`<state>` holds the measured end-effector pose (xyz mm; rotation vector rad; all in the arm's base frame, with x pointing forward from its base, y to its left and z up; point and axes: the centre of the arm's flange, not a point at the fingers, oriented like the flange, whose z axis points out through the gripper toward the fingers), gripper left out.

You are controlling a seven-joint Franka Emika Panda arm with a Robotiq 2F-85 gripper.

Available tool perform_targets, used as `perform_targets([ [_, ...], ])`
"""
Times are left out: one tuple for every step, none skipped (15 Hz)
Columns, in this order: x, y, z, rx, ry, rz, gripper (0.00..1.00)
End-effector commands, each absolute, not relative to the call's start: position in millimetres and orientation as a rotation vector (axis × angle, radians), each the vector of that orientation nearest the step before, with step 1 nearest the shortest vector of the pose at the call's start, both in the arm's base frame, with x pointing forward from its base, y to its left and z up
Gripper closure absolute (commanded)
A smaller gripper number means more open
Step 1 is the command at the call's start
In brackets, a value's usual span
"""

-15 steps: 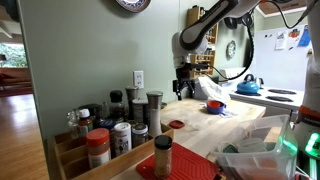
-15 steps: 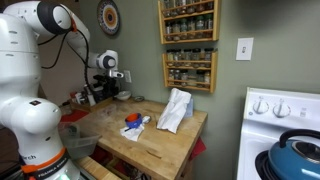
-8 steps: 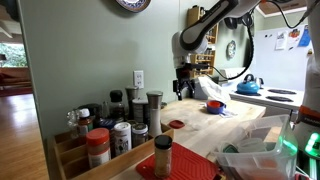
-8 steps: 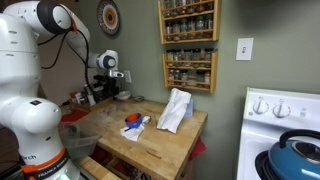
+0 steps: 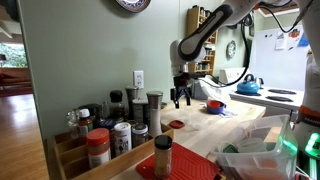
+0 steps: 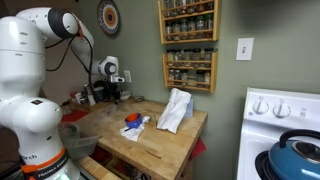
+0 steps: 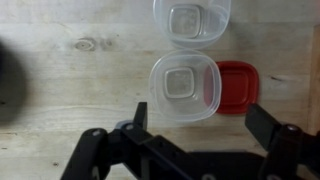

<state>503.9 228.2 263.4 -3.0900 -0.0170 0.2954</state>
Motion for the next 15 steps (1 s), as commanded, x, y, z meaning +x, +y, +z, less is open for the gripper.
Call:
perform_targets([
  [509,231,244,-3.129,-0.046,0.315,0.0],
  [509,231,240,-3.134,-0.053,0.331,0.0],
  [508,232,236,-3.134,-0.056,0.347,0.0],
  [508,233,233,-3.134,-0.053,0.354,0.0],
  [508,233,230,-3.134,-0.052,0.359,0.0],
  [509,234,228,-3.131,-0.056,0.366,0.0],
  [509,235,226,-3.133,-0.061,0.372,0.0],
  [509,235,224,-3.137,-0.07,0.383,0.0],
  [509,235,223,-3.138,-0.074,0.389,0.0],
  [509,235,221,-3.138,-0.076,0.394,0.0],
  [509,235,220,-3.138,-0.077,0.398,0.0],
  [509,235,218,-3.137,-0.078,0.404,0.0],
  [509,235,217,-3.138,-0.08,0.408,0.01],
  [509,235,216,-3.137,-0.082,0.416,0.03],
  [509,235,215,-3.138,-0.086,0.426,0.04],
])
